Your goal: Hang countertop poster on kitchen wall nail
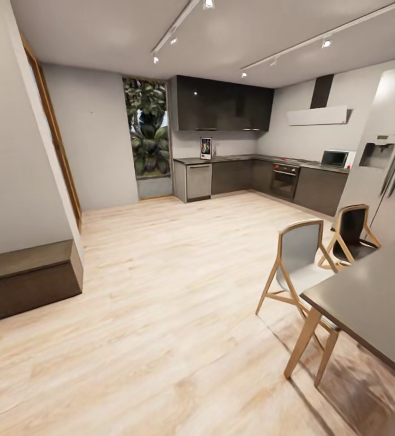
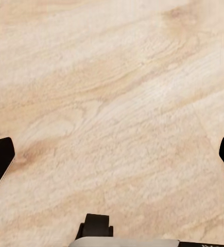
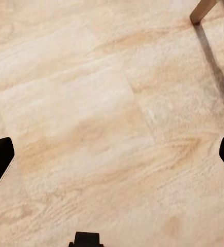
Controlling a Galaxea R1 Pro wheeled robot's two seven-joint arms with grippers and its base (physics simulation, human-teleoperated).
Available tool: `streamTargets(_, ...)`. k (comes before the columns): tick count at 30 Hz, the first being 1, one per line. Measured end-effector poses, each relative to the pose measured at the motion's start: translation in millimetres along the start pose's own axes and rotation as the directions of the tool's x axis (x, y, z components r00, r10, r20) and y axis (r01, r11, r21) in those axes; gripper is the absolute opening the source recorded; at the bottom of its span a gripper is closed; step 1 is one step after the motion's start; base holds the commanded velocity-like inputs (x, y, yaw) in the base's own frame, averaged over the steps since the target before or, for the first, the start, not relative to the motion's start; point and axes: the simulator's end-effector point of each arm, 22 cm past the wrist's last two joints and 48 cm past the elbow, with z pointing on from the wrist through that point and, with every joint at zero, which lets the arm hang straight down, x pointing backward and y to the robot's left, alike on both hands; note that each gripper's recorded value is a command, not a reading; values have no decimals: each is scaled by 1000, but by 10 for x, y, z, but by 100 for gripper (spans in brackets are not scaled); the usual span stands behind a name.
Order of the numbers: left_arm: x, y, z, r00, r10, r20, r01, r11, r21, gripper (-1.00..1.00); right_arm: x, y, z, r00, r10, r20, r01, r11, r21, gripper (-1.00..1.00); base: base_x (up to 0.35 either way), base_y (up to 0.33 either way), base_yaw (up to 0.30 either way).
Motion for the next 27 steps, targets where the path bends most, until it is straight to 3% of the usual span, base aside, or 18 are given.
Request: streamTargets(27,1,2,-1,1000,0,0,0,1000,0,100,1,-2,0,1000,-7,0,7,1000,-1,100,335,75,0)
